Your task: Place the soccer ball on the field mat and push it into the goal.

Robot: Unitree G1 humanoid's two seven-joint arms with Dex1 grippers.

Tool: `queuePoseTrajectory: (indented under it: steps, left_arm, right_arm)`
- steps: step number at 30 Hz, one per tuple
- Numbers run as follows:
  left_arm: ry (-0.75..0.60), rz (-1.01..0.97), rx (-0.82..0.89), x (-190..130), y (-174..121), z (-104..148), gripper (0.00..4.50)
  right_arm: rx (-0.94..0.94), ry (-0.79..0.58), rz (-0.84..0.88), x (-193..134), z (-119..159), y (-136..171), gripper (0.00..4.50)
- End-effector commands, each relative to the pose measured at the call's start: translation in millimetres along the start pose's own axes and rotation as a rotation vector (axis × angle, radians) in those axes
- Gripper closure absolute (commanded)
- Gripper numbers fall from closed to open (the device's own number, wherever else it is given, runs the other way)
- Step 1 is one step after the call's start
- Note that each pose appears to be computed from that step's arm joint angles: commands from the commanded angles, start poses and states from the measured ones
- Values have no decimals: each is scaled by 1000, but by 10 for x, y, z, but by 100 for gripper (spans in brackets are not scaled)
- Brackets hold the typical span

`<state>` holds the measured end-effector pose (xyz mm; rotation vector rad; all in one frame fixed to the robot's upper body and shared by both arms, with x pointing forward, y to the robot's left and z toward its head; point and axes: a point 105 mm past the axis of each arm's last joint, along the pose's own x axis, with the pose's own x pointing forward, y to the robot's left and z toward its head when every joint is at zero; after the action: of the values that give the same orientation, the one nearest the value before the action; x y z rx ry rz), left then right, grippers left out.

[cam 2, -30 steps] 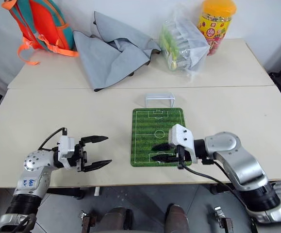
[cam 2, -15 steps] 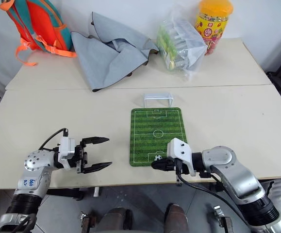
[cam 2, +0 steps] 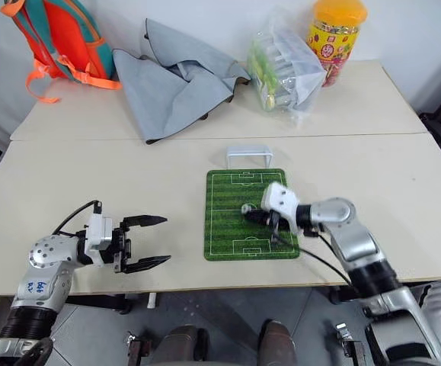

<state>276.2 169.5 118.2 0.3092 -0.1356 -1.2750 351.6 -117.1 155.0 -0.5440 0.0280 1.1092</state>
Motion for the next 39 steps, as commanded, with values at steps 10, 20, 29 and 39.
queuePoseTrajectory:
  steps: [10, 20, 29, 39]
  left_arm:
    - [-45, 109, 31, 36, 246, 67, 0]
    - [4, 337, -21, -73, 533, -80, 0]
    - [27, 334, -69, -443, 528, -141, 0]
    - [50, 342, -127, -731, 511, -133, 0]
  right_arm:
    - [99, -84, -160, -540, 77, -106, 447]
    - [219, 79, -151, -1378, -521, -118, 412]
    - [245, 0, -185, -1708, -601, -330, 129]
    - [238, 29, -153, -1811, -754, -243, 6]
